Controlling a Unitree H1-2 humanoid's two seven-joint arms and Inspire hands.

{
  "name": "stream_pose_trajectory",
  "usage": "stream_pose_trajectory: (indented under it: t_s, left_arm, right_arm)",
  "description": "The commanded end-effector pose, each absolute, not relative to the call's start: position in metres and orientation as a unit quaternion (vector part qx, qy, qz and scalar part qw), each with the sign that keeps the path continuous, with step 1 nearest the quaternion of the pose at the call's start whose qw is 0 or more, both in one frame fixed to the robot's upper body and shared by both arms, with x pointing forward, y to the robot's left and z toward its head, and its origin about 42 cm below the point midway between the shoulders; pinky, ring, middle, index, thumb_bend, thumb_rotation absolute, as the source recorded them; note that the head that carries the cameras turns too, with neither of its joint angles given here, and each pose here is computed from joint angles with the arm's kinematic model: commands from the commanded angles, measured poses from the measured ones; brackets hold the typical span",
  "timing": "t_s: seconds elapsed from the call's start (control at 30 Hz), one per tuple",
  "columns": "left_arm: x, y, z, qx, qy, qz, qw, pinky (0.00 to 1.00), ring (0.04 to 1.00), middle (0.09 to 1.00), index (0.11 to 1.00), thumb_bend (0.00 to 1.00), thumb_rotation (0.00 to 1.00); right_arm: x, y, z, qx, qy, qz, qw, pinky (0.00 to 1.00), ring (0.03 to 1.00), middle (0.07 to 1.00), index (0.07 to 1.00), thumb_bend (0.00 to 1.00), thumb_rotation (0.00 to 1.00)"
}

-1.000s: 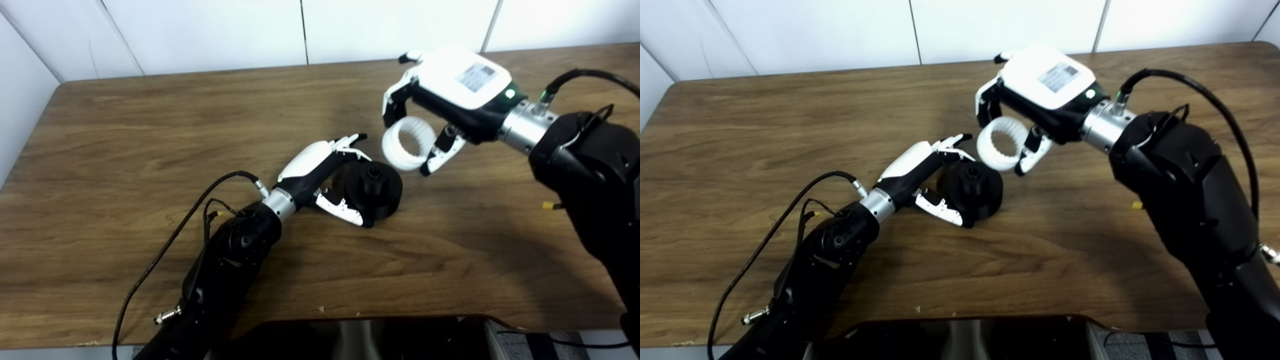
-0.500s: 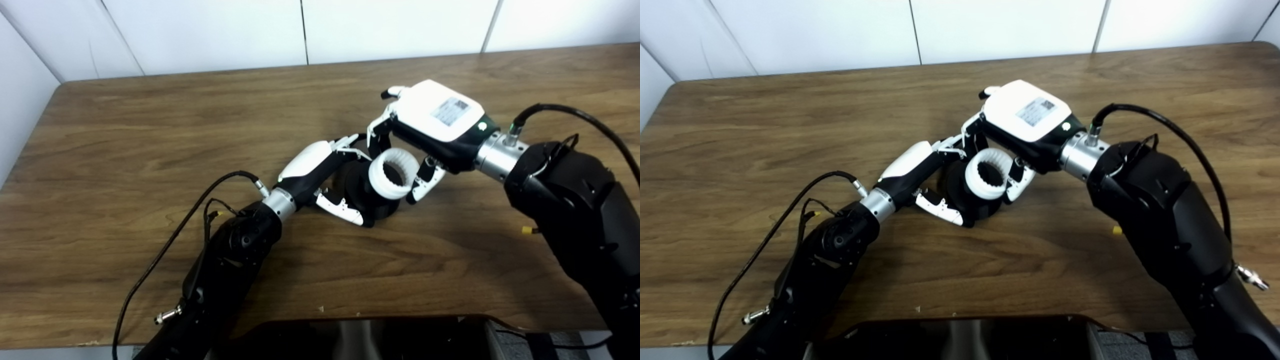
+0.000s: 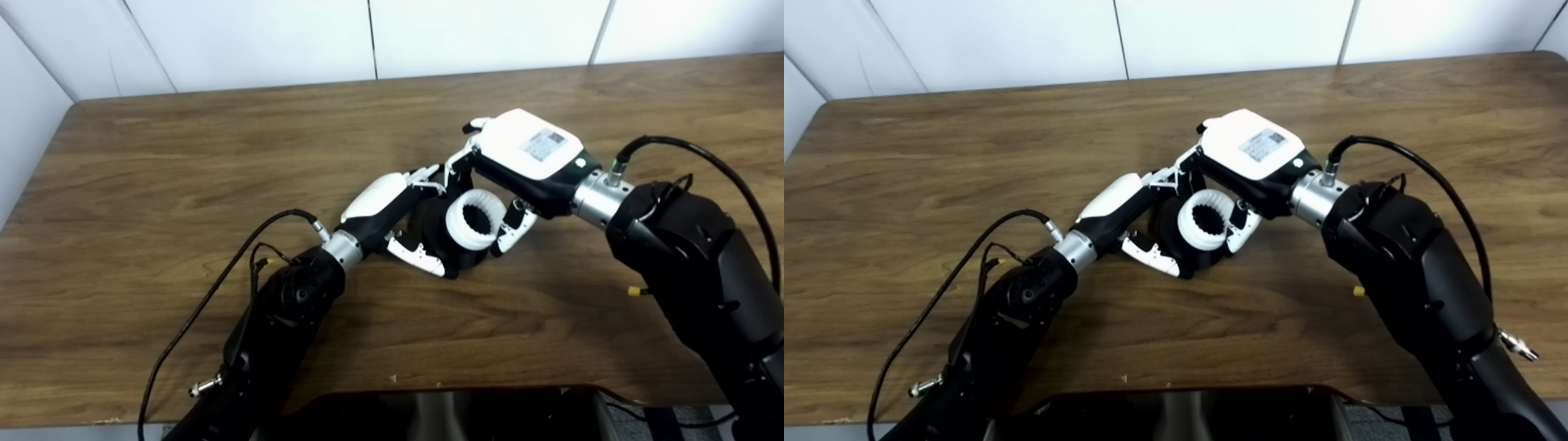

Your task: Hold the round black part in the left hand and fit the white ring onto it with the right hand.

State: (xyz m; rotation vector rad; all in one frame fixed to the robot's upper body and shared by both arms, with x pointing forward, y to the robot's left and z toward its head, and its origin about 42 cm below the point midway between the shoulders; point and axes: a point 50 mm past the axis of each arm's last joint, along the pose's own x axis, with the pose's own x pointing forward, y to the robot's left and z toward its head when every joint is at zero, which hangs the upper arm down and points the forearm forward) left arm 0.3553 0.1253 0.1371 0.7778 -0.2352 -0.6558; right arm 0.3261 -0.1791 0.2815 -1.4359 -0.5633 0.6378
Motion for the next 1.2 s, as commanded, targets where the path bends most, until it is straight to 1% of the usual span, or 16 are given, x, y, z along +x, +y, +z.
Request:
stream_pose_trajectory:
  t_s: [0.0,0.37,0.6,0.8,0.9,1.07,1.17]
  left_arm:
    - [0.363,0.122,0.153,0.377,-0.138,-0.307,0.863,1.00,1.000,1.000,0.631,1.00,0.35]
    - [0.364,0.121,0.153,0.376,-0.139,-0.309,0.863,1.00,1.000,1.000,0.624,1.00,0.34]
    - [0.365,0.121,0.153,0.377,-0.142,-0.305,0.863,1.00,1.000,1.000,0.622,1.00,0.33]
    - [0.364,0.121,0.153,0.382,-0.141,-0.303,0.862,1.00,1.000,1.000,0.636,1.00,0.34]
    - [0.365,0.121,0.154,0.385,-0.141,-0.303,0.860,1.00,1.000,1.000,0.649,1.00,0.34]
    - [0.365,0.120,0.154,0.393,-0.142,-0.304,0.856,1.00,1.000,1.000,0.654,1.00,0.36]
    - [0.365,0.120,0.153,0.393,-0.142,-0.305,0.856,1.00,1.000,1.000,0.651,1.00,0.37]
  right_arm:
    - [0.333,-0.174,0.295,-0.638,-0.279,0.269,0.666,0.88,0.674,0.483,0.490,0.53,0.01]
    - [0.345,-0.167,0.297,-0.640,-0.284,0.266,0.663,0.89,0.668,0.483,0.490,0.53,0.01]
    - [0.350,-0.160,0.292,-0.643,-0.285,0.265,0.660,0.86,0.657,0.483,0.490,0.53,0.01]
    - [0.352,-0.153,0.286,-0.642,-0.277,0.268,0.663,0.85,0.654,0.484,0.490,0.53,0.01]
    - [0.352,-0.150,0.284,-0.636,-0.282,0.272,0.665,0.84,0.645,0.484,0.489,0.53,0.01]
    - [0.349,-0.146,0.284,-0.638,-0.273,0.281,0.662,0.89,0.665,0.486,0.490,0.53,0.01]
    - [0.349,-0.144,0.284,-0.639,-0.272,0.282,0.662,0.90,0.669,0.486,0.491,0.53,0.01]
